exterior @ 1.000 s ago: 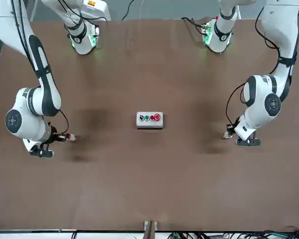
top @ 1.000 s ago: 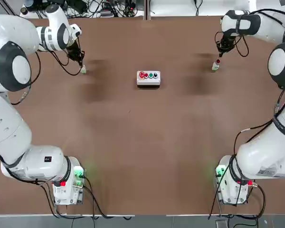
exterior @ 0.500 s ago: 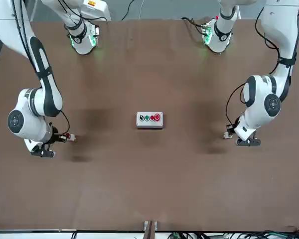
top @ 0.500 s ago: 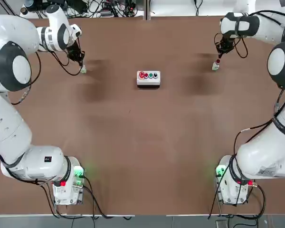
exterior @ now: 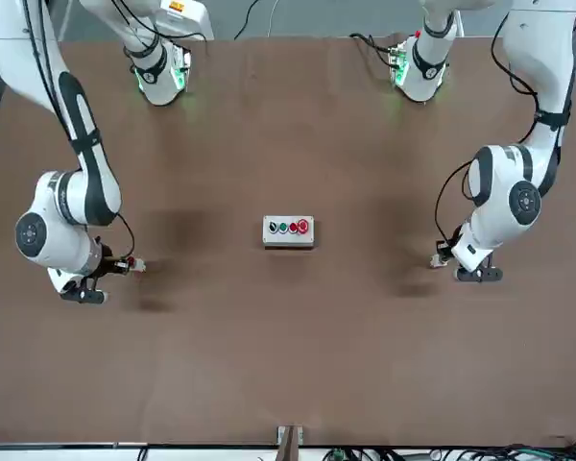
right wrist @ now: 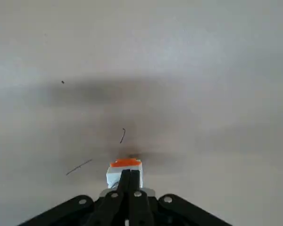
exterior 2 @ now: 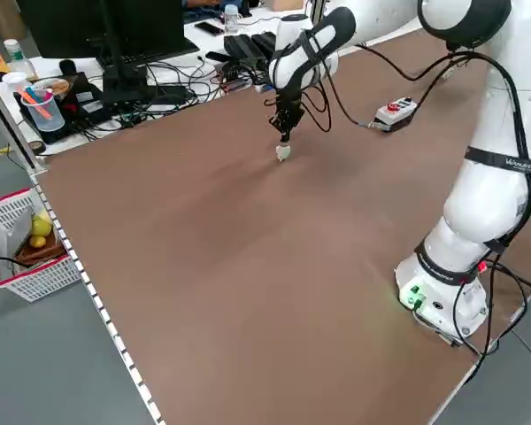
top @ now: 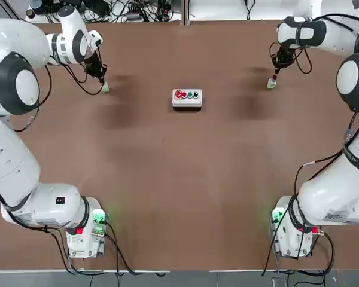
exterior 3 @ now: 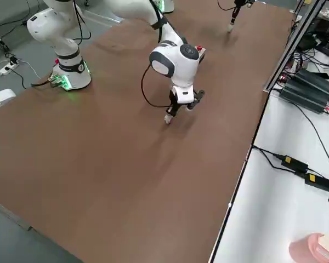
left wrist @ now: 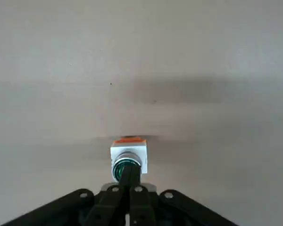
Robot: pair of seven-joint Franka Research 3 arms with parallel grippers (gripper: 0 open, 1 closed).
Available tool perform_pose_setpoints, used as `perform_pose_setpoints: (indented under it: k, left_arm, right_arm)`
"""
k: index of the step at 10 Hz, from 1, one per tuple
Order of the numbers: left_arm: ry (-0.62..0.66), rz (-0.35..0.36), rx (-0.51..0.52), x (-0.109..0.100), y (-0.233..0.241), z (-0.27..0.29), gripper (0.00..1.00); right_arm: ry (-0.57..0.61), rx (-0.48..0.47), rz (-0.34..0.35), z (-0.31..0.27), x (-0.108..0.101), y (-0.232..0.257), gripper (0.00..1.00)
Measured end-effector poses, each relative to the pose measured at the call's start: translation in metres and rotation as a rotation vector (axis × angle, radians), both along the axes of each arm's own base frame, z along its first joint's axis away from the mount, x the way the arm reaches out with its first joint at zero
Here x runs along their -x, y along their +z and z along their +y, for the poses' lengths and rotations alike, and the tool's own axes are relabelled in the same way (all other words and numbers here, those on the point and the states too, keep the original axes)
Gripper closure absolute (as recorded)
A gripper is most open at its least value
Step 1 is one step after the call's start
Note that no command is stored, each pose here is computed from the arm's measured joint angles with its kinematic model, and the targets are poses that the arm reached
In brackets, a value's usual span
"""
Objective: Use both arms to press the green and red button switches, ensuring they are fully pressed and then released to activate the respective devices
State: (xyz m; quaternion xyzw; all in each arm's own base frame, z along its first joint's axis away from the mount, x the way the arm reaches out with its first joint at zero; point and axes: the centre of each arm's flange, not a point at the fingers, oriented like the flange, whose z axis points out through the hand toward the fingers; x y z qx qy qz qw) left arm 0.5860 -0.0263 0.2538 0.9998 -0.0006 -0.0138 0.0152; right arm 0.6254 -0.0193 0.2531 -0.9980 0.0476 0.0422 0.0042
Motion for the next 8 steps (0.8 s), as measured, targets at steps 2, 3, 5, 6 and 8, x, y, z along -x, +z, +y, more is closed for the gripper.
perform_pose_setpoints:
  k: [2,3,5,6,8]
  left_arm:
    - [0.001,-0.002,0.000,-0.0007,0.0007,0.0003,0.99]
    - [0.001,-0.004,0.000,-0.0013,0.0014,0.0004,0.99]
    - [0.001,-0.002,0.000,-0.0025,0.0032,0.0004,0.99]
    - [0.000,0.006,0.000,-0.0027,0.0041,0.0004,0.99]
    - [0.000,0.019,0.000,-0.0038,0.0064,0.0003,0.99]
  right_arm:
    - [0.000,0.000,0.002,0.0000,0.0000,-0.0027,0.99]
    - [0.000,0.000,0.002,-0.0001,0.0000,-0.0028,0.99]
    - [-0.001,0.000,0.001,-0.0003,-0.0001,-0.0026,0.99]
    - [-0.002,0.000,-0.001,-0.0016,-0.0010,-0.0015,0.99]
    - [-0.012,0.002,-0.015,-0.0077,-0.0059,0.0055,0.99]
